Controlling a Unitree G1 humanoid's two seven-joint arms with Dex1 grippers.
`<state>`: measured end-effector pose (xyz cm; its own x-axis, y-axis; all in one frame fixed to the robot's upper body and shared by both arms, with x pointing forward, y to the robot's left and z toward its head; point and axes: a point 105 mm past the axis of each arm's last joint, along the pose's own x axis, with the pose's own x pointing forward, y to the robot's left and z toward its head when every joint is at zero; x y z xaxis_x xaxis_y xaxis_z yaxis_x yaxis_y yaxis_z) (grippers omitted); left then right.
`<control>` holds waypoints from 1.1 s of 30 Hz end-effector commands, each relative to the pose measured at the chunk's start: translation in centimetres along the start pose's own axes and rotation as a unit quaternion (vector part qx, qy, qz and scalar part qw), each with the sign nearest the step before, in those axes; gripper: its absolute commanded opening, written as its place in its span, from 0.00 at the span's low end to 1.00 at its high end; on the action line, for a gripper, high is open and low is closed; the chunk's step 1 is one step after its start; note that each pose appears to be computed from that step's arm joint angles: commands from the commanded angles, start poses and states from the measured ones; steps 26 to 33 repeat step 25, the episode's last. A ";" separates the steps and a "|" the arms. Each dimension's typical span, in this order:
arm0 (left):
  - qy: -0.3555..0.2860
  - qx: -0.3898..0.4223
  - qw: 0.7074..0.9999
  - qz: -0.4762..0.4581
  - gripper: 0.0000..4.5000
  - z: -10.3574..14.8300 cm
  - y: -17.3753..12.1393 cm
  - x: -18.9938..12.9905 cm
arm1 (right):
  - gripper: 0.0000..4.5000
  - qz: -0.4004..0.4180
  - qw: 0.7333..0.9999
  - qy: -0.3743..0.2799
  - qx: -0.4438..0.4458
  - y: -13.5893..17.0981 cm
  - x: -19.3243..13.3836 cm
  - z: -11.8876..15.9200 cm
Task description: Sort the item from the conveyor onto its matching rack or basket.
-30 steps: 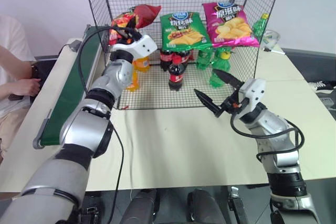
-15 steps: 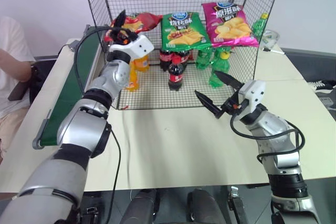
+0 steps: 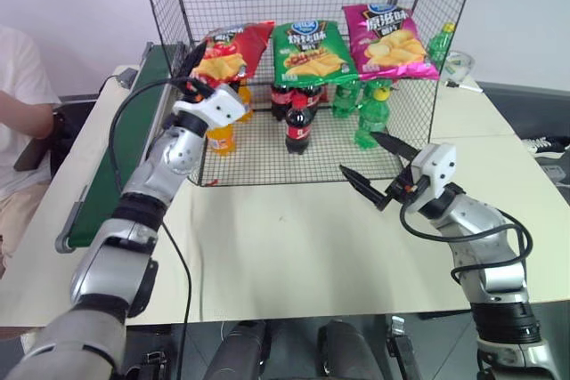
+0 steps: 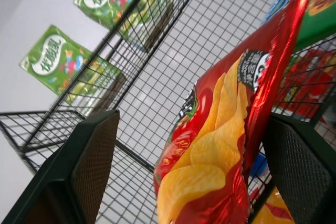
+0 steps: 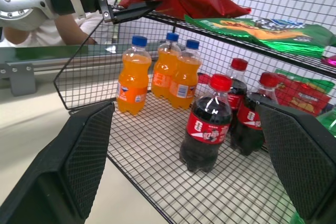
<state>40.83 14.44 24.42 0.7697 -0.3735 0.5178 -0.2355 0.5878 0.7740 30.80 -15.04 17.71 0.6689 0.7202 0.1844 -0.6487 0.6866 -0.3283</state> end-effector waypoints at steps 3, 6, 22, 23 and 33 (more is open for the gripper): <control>-0.023 -0.340 0.933 -0.113 0.95 3.8 -0.4 -3.8 | 1.00 0.000 1.000 -0.002 0.003 -0.4 -1.8 0.7; -0.029 -0.418 0.888 -0.188 0.95 5.1 0.5 -6.6 | 1.00 -0.001 1.000 0.021 0.001 -0.8 -3.4 0.3; 0.247 -0.512 0.795 -0.212 0.95 -5.1 4.8 -18.8 | 1.00 0.010 0.990 0.142 -0.023 -3.6 -11.7 -0.2; 0.250 -0.509 0.795 -0.217 0.95 -5.4 4.7 -19.0 | 1.00 0.008 0.989 0.144 -0.024 -3.7 -11.8 -0.4; 0.248 -0.493 0.807 -0.209 0.95 -6.3 5.0 -19.2 | 1.00 0.001 0.989 0.145 -0.029 -4.0 -11.9 -0.5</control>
